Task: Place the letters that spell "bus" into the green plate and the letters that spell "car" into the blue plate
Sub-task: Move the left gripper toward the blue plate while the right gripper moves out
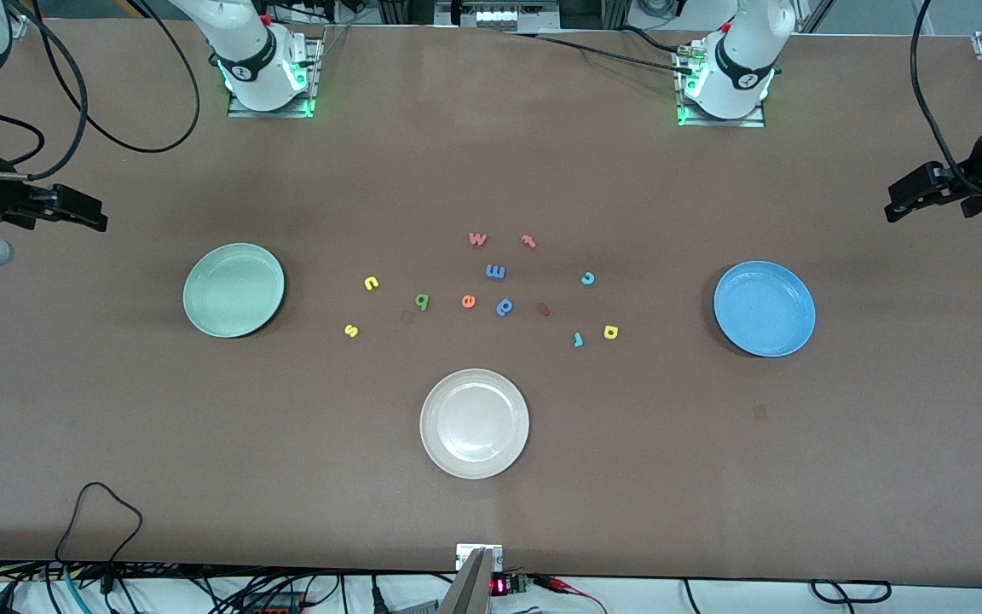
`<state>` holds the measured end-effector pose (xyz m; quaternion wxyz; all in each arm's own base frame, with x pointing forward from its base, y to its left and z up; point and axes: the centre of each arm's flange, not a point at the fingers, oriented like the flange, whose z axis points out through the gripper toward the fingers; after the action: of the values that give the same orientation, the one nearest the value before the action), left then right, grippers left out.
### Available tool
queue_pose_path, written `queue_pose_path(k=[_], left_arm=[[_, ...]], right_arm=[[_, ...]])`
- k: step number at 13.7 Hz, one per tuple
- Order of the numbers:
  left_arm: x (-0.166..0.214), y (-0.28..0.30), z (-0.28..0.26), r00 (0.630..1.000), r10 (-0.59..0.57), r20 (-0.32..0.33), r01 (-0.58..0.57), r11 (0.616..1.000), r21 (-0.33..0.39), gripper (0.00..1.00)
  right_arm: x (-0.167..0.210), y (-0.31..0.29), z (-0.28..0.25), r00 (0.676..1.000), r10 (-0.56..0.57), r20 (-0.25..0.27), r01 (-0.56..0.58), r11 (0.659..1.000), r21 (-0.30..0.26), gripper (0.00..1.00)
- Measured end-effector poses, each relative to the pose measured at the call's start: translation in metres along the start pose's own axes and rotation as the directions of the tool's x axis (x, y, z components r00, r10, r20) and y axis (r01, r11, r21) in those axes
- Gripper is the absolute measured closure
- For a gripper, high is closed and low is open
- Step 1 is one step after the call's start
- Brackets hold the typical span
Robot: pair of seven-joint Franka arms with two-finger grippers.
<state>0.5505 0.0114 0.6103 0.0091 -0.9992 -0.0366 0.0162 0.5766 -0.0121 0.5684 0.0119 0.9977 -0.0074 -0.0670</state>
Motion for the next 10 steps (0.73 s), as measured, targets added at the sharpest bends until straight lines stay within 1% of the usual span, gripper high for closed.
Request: queue_pose_path(k=[5,6,8,10], left_arm=[[-0.001,0.008,0.007,1.000,0.013,0.021,-0.013,1.000,0.002,0.00],[0.000,0.010,0.013,0.999,0.017,0.032,-0.017,1.000,0.002,0.00],[0.007,0.013,0.027,0.998,0.021,0.059,-0.022,1.000,0.002,0.00],[0.019,0.014,0.052,0.995,0.024,0.102,-0.024,1.000,0.001,0.00]], right_arm=[[0.001,-0.001,0.002,1.000,-0.001,0.007,0.001,1.000,0.001,0.00],[0.002,-0.003,0.005,1.000,-0.004,0.017,0.004,1.000,0.001,0.00],[0.001,-0.008,0.015,0.998,-0.007,0.066,0.007,1.000,0.000,0.00],[0.001,-0.009,0.019,0.996,-0.009,0.089,0.009,1.000,0.000,0.00]])
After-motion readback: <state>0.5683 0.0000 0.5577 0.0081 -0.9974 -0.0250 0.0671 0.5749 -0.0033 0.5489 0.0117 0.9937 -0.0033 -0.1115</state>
